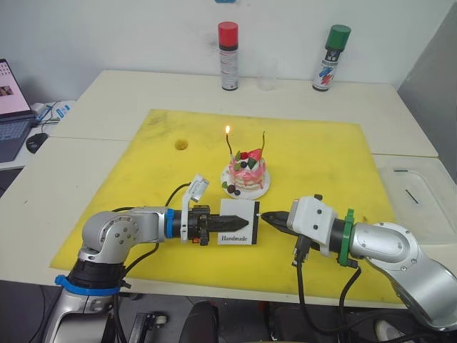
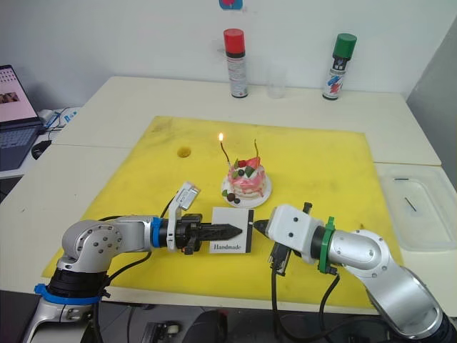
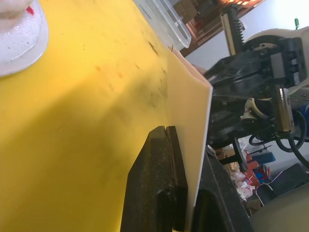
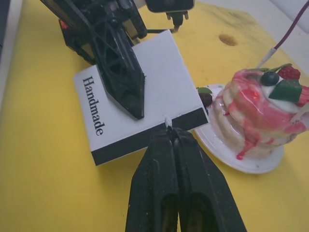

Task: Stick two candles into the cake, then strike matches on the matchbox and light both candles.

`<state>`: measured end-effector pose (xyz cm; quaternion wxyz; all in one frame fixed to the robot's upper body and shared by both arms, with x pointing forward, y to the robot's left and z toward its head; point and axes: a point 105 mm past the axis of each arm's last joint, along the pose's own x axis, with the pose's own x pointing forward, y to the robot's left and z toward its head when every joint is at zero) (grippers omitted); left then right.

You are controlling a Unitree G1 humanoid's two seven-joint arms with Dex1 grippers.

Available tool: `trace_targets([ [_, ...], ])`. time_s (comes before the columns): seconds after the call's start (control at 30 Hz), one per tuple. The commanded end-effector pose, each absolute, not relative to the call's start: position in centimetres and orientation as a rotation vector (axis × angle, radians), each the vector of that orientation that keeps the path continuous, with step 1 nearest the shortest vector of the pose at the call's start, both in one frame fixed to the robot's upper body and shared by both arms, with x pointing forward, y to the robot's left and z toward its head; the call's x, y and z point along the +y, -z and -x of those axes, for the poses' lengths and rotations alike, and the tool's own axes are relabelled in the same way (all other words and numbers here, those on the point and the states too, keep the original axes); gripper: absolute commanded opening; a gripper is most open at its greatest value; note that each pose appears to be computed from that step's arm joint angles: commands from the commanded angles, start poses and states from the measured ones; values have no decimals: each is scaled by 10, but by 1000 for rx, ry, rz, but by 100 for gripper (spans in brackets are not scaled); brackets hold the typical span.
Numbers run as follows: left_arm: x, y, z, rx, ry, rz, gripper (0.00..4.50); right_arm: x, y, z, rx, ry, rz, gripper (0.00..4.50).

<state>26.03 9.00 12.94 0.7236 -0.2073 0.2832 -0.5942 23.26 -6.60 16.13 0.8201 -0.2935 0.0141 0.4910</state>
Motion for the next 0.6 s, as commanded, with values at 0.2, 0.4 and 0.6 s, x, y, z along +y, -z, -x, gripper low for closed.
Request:
trace_targets([
  [0.2,90,-137,-258,599,1337,440,0,-65,-170,-240,-24,-991,650,2],
  [0.4,89,-137,-258,597,1338,441,0,-63,-169,-238,-20,-1009,646,2],
  [0.6,89,-137,-258,595,1341,442,0,-62,-166,-235,-6,-1025,649,2],
])
